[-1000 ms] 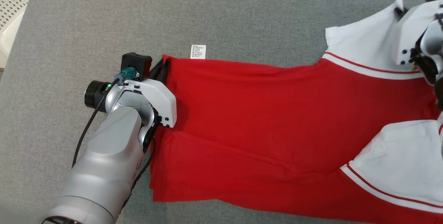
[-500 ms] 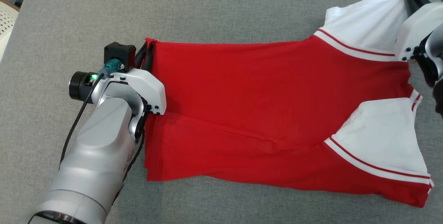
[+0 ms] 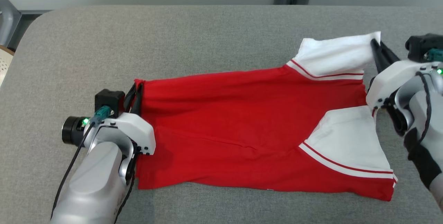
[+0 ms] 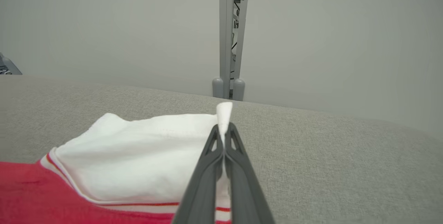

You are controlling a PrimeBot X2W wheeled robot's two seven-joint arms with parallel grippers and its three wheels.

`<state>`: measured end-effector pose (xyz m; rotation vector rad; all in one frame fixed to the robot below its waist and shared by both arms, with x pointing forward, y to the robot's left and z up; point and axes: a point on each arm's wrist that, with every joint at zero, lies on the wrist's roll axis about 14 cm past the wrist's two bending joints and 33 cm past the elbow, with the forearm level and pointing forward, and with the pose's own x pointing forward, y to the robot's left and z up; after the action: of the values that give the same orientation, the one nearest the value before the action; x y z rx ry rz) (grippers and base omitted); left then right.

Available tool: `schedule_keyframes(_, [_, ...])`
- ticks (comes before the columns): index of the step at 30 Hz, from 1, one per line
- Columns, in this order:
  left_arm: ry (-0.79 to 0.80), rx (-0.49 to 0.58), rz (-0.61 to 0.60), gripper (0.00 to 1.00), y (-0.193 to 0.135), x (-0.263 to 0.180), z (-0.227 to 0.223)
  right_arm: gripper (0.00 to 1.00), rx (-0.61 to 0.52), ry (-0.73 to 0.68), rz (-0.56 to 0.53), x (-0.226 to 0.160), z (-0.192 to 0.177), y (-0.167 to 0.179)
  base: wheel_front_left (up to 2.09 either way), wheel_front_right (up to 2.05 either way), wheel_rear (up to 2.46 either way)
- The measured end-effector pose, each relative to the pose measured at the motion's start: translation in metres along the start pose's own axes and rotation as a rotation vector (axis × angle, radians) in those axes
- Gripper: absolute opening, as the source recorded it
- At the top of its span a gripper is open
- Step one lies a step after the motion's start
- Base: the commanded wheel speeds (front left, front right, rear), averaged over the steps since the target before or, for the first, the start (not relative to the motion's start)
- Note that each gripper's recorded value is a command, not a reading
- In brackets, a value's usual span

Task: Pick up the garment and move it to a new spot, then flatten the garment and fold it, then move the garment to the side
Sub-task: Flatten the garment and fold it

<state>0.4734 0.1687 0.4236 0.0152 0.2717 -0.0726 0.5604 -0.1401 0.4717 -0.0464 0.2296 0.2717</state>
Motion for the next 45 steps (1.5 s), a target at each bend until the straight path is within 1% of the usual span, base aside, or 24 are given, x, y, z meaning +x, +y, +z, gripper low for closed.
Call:
schedule_keyframes(1, [0.001, -0.01, 0.004, 0.0, 0.0, -0.007, -0.003, 0.0, 0.013, 0.001, 0.004, -0.012, -0.006, 0.002, 0.0, 0.0, 0.0])
schedule_keyframes(9, [0.007, -0.026, -0.003, 0.0, -0.007, -0.026, -0.015, 0.0, 0.106, 0.019, -0.013, -0.053, -0.034, 0.004, 0.0, 0.0, 0.0])
schedule_keyframes(17, [0.001, -0.031, -0.008, 0.0, -0.011, -0.048, -0.024, 0.0, 0.192, 0.009, -0.047, -0.085, -0.049, 0.002, 0.0, 0.0, 0.0])
schedule_keyframes(28, [0.007, -0.033, -0.016, 0.0, -0.018, -0.072, -0.038, 0.0, 0.227, 0.032, -0.052, -0.115, -0.073, 0.014, 0.0, 0.0, 0.0])
schedule_keyframes(38, [0.037, -0.032, -0.001, 0.0, -0.017, -0.082, -0.053, 0.0, 0.238, 0.067, -0.079, -0.128, -0.092, 0.012, 0.0, 0.0, 0.0])
schedule_keyframes(39, [0.041, -0.03, 0.003, 0.3, -0.016, -0.083, -0.054, 0.0, 0.234, 0.069, -0.083, -0.129, -0.093, 0.011, 0.0, 0.0, 0.0])
schedule_keyframes(40, [0.044, -0.029, 0.009, 0.51, -0.014, -0.085, -0.056, 0.39, 0.238, 0.067, -0.092, -0.13, -0.093, 0.008, 0.0, 0.0, 0.0])
schedule_keyframes(41, [0.037, -0.024, 0.02, 0.93, -0.012, -0.086, -0.055, 0.73, 0.24, 0.063, -0.103, -0.131, -0.092, 0.005, 0.0, 0.0, 0.0])
schedule_keyframes(42, [0.026, -0.026, 0.034, 1.0, -0.009, -0.087, -0.052, 1.0, 0.244, 0.058, -0.112, -0.131, -0.091, 0.002, 0.0, 0.0, 0.0])
schedule_keyframes(45, [-0.026, -0.011, 0.073, 1.0, 0.001, -0.092, -0.04, 1.0, 0.264, 0.022, -0.139, -0.132, -0.083, -0.006, 0.0, 0.0, 0.0])
